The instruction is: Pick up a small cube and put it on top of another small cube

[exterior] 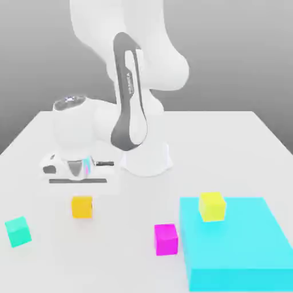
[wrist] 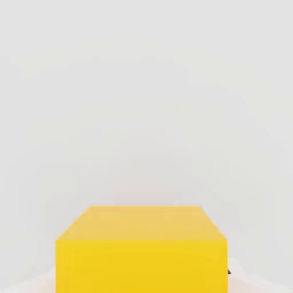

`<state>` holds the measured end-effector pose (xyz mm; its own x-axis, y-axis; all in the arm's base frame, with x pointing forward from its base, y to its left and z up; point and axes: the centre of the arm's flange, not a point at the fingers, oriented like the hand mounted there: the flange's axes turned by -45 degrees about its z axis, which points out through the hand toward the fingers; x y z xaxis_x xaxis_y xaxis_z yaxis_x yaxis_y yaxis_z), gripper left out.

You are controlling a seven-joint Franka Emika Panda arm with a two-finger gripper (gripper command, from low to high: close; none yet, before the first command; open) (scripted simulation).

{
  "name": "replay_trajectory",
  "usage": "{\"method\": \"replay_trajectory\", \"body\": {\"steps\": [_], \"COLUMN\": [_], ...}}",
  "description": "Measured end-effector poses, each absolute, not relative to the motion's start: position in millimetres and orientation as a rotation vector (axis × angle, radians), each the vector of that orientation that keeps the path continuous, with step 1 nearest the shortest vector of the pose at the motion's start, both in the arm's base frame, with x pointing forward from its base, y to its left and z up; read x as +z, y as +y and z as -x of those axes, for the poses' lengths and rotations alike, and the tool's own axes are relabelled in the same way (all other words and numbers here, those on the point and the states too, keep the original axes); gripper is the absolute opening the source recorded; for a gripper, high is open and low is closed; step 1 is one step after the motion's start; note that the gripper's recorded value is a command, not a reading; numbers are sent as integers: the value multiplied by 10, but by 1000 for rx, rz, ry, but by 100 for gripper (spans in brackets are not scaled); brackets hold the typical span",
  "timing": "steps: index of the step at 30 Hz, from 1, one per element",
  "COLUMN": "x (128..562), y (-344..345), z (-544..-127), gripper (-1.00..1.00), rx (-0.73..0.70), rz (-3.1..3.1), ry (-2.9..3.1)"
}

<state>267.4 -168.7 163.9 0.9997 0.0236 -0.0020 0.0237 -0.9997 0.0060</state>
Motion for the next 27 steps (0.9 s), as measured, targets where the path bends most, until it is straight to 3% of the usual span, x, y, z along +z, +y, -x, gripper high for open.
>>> {"method": "replay_trajectory", "body": {"steps": [6, 17, 22, 23, 27], "x": [1962, 2349, 1966, 1842, 1842], "y": [-1798, -2971, -3132, -3132, -3132], "z": [-2747, -3352, -3441, -3437, -3437], "gripper": [-100, -100, -100, 100, 100], "rx": [6, 5, 1, 0, 0], "rz": [-3148, -3050, -3018, -3017, -3017], "ry": [-57, -793, -877, -879, -879]}}
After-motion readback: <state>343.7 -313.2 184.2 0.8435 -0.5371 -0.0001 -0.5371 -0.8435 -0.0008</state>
